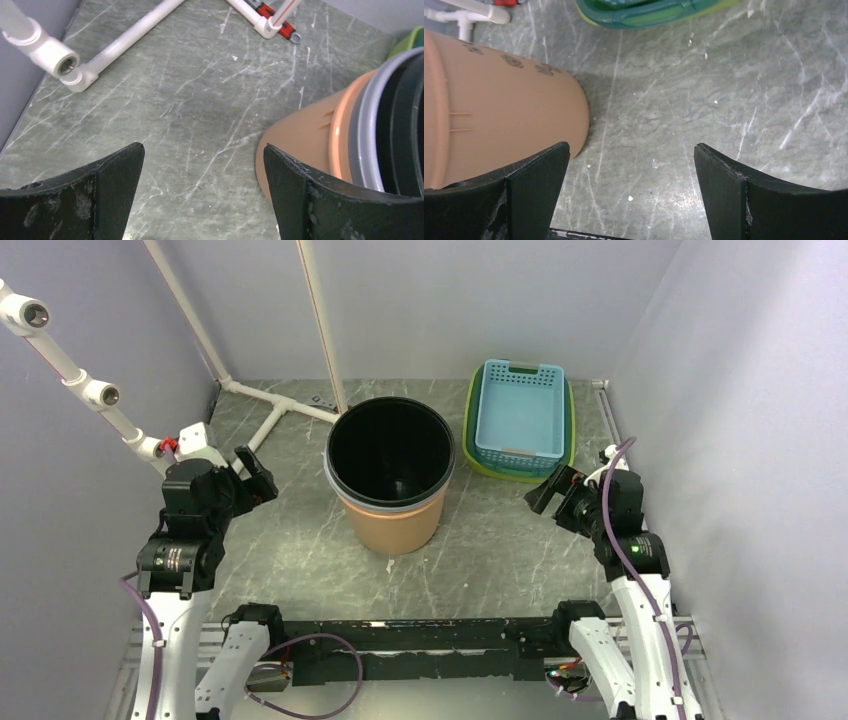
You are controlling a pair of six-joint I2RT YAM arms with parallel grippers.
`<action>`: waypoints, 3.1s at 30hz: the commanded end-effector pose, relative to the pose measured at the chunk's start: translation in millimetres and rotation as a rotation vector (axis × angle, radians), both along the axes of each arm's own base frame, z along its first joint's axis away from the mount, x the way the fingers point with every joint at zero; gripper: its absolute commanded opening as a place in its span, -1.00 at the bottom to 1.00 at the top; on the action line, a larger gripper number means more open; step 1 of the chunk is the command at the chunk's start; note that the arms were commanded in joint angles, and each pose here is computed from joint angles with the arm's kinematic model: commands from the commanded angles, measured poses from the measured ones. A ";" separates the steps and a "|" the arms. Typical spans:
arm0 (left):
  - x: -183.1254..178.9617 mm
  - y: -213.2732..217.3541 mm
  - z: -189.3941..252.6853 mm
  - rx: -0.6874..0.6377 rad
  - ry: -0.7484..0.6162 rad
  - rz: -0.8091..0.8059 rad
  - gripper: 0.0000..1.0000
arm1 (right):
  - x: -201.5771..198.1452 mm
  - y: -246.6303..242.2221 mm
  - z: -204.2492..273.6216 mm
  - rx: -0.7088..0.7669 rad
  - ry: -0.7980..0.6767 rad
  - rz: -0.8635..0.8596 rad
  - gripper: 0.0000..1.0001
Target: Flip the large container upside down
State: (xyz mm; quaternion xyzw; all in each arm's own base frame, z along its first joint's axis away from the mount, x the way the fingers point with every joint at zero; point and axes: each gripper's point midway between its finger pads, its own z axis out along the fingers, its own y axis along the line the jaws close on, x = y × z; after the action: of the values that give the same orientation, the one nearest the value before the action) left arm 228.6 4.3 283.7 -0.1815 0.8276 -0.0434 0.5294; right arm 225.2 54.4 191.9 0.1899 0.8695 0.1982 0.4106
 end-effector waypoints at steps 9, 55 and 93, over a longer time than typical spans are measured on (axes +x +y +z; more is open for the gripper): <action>-6.9 24.3 29.4 -0.183 -0.088 0.304 0.90 | 18.9 25.0 58.4 0.167 -0.171 0.049 0.99; -21.8 -7.4 79.4 -0.062 -0.115 -0.013 0.90 | 85.9 168.9 -41.6 -0.378 0.154 0.408 0.99; -28.2 -0.8 67.1 -0.023 -0.063 0.005 0.90 | 155.4 249.9 -48.3 -0.011 0.019 1.120 0.79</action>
State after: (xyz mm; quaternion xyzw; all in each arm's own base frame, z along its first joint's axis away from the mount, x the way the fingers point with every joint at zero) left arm 204.5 -0.7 339.1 -0.1918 0.8178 -0.0670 0.5385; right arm 414.6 277.9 104.8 -0.2337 0.8932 0.3020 0.2374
